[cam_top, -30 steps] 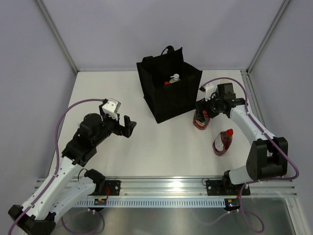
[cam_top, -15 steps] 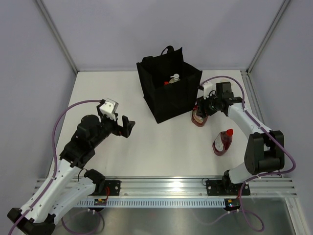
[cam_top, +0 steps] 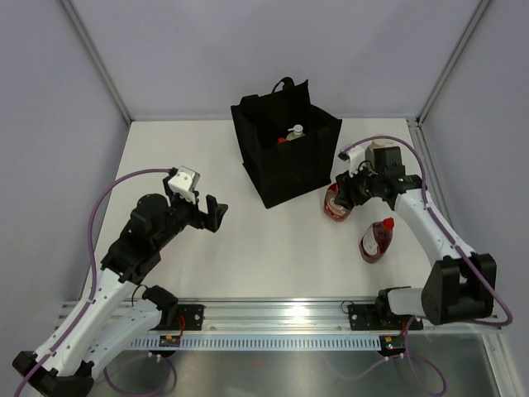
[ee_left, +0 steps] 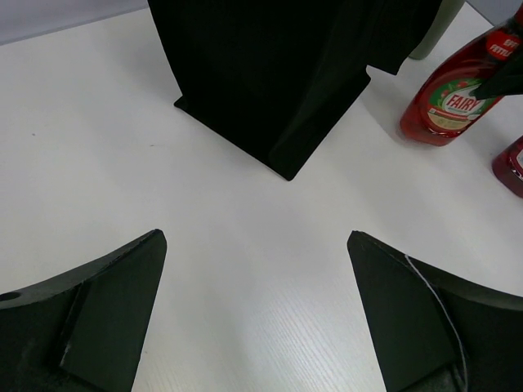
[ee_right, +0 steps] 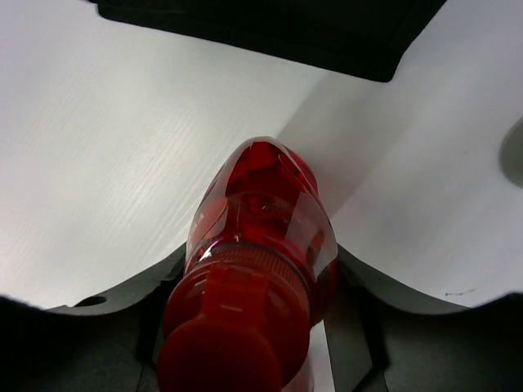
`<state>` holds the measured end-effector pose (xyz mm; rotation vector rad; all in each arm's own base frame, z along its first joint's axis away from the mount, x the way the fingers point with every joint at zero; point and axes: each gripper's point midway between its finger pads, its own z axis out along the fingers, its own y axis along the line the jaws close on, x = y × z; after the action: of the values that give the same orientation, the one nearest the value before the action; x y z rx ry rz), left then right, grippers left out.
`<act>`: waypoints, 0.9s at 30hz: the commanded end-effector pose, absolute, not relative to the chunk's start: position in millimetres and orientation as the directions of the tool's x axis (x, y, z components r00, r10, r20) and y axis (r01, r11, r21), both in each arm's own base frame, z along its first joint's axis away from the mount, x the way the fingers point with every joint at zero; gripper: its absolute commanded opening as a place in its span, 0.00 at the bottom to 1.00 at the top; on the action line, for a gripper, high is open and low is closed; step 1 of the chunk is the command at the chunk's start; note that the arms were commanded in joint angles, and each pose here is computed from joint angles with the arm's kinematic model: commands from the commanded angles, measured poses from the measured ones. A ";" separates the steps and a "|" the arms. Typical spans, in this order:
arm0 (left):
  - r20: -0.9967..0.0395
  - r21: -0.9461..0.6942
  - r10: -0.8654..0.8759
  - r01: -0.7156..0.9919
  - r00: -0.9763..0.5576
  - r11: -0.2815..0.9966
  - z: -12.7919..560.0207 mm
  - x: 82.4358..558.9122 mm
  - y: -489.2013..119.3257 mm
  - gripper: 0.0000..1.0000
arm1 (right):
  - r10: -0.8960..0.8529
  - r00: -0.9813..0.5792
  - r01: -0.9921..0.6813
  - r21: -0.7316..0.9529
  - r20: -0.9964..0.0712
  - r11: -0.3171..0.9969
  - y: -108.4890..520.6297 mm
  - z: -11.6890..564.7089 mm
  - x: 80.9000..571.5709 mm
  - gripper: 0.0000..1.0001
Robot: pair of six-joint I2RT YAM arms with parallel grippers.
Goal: Place the personal care products into the canvas bag
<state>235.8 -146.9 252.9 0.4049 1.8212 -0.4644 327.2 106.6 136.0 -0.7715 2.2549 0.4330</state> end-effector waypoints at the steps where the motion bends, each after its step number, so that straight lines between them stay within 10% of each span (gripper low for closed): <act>1: -0.964 -0.112 0.022 0.480 -0.265 0.870 256.3 237.0 -144.0 0.99 | -0.362 -0.329 -0.738 -0.002 -0.872 0.675 126.6 233.5 312.2 0.00; 16: -0.971 -0.096 0.025 0.487 -0.237 0.868 256.1 238.7 -144.2 0.99 | 0.006 0.004 -0.847 0.000 -1.000 0.531 187.4 504.2 328.2 0.00; 27: -0.967 -0.069 0.051 0.446 -0.250 0.893 247.5 245.7 -137.2 0.99 | -0.037 0.030 -0.821 -0.045 -0.999 0.570 281.2 473.3 469.2 0.00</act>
<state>236.9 -141.6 241.7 0.3932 1.8355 -0.4320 447.0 269.6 444.5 -0.8120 1.5568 0.7975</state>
